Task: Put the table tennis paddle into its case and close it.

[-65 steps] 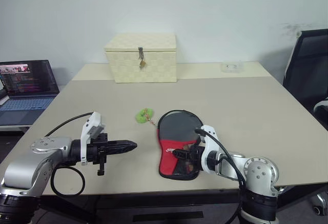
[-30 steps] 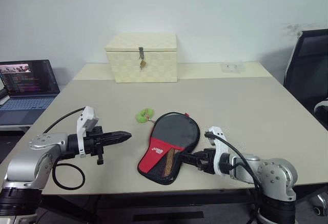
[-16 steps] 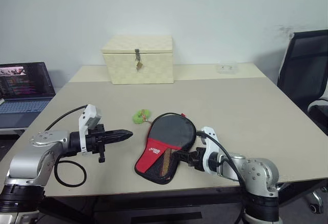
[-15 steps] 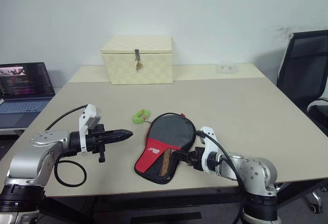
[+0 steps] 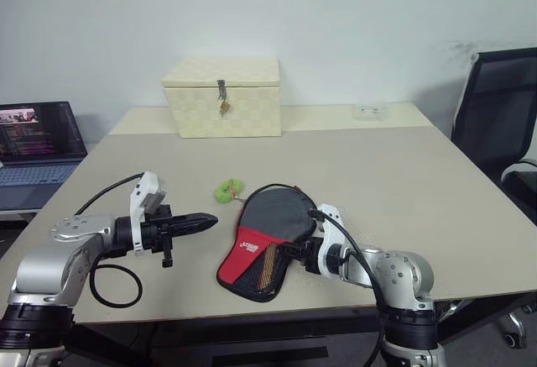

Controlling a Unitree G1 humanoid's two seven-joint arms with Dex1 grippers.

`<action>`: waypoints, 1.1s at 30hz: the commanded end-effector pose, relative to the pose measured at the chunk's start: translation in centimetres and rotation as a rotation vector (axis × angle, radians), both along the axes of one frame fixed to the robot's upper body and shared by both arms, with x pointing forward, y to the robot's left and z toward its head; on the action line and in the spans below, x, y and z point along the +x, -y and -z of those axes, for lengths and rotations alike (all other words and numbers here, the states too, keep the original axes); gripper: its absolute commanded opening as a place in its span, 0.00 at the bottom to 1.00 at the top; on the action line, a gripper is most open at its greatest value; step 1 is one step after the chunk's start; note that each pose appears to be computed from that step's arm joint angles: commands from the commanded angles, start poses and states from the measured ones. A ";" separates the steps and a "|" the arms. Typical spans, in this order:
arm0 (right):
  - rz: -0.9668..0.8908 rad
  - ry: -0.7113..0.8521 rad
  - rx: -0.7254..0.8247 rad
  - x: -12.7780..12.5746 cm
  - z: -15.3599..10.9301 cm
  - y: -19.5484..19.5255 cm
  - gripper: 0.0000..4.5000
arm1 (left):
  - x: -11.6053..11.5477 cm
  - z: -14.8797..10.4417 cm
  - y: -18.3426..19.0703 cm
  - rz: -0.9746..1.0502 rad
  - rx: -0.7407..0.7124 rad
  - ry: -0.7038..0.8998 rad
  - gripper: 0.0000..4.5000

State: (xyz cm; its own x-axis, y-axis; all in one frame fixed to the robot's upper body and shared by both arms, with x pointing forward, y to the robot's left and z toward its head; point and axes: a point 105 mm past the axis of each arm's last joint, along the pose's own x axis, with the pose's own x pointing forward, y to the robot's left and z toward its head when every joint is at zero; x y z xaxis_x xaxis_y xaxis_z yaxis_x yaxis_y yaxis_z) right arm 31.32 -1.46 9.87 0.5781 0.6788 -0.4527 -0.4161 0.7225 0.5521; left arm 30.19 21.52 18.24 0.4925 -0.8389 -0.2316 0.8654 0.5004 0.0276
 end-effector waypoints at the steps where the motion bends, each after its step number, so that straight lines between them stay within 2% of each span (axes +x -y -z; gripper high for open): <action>1: -0.034 0.035 0.047 0.1 -1.5 -1.0 0.31 | -0.1 -1.0 0.2 0.008 0.000 0.050 0.00; 5: -0.059 0.051 0.031 0.7 -1.8 -0.6 0.03 | -0.1 -0.9 0.3 0.006 -0.003 0.051 0.00; 6: -0.064 0.056 0.024 0.9 -1.9 -0.4 0.01 | -0.1 -0.9 0.3 0.007 -0.004 0.051 0.00; 14: -0.166 0.119 -0.071 2.7 -3.7 2.2 0.01 | -0.4 -0.9 0.7 0.008 -0.015 0.056 0.00; 24: -0.379 0.139 -0.170 0.5 -4.3 3.6 0.01 | -0.9 -0.6 1.0 0.009 -0.026 0.046 0.00; 33: -0.443 0.135 -0.206 -0.3 -3.8 3.8 0.01 | -1.0 -0.5 1.1 0.009 -0.027 0.040 0.00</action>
